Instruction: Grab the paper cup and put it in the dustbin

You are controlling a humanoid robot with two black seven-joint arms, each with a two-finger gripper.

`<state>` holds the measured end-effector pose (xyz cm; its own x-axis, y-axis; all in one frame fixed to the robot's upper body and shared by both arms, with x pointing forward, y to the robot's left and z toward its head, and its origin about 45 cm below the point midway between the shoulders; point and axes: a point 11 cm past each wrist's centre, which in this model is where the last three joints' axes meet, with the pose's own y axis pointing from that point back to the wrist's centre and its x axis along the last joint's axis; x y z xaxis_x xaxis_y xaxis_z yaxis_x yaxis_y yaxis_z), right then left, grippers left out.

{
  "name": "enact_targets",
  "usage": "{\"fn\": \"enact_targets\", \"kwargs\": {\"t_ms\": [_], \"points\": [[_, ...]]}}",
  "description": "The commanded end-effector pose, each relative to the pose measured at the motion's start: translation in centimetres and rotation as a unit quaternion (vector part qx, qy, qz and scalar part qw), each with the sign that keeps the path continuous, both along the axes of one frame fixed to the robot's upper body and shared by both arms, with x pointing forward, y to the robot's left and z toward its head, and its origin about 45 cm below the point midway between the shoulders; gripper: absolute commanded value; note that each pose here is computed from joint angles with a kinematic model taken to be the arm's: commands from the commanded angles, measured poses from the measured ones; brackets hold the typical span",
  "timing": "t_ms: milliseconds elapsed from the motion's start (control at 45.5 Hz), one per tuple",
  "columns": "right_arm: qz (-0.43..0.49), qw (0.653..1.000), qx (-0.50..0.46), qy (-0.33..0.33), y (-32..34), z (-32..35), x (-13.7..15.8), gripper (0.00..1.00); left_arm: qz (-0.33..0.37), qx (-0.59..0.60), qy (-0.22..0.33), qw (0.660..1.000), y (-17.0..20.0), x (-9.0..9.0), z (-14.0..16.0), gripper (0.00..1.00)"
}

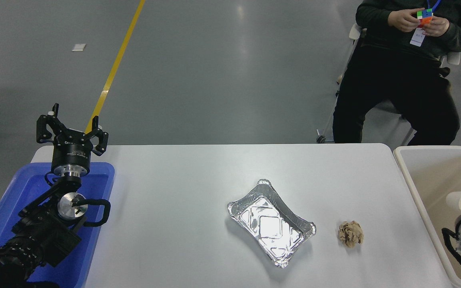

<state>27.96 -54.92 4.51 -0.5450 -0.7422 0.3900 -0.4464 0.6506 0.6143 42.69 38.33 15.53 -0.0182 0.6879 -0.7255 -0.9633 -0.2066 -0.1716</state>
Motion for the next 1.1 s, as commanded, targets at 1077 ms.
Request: {"fn": "enact_targets", "kwargs": {"t_ms": [1077], "points": [[0.351, 0.917, -0.092, -0.166, 4.9, 30.7, 17.0, 1.0, -0.001, 0.001, 0.0, 1.0, 0.0, 0.0, 0.0, 0.99]]}}
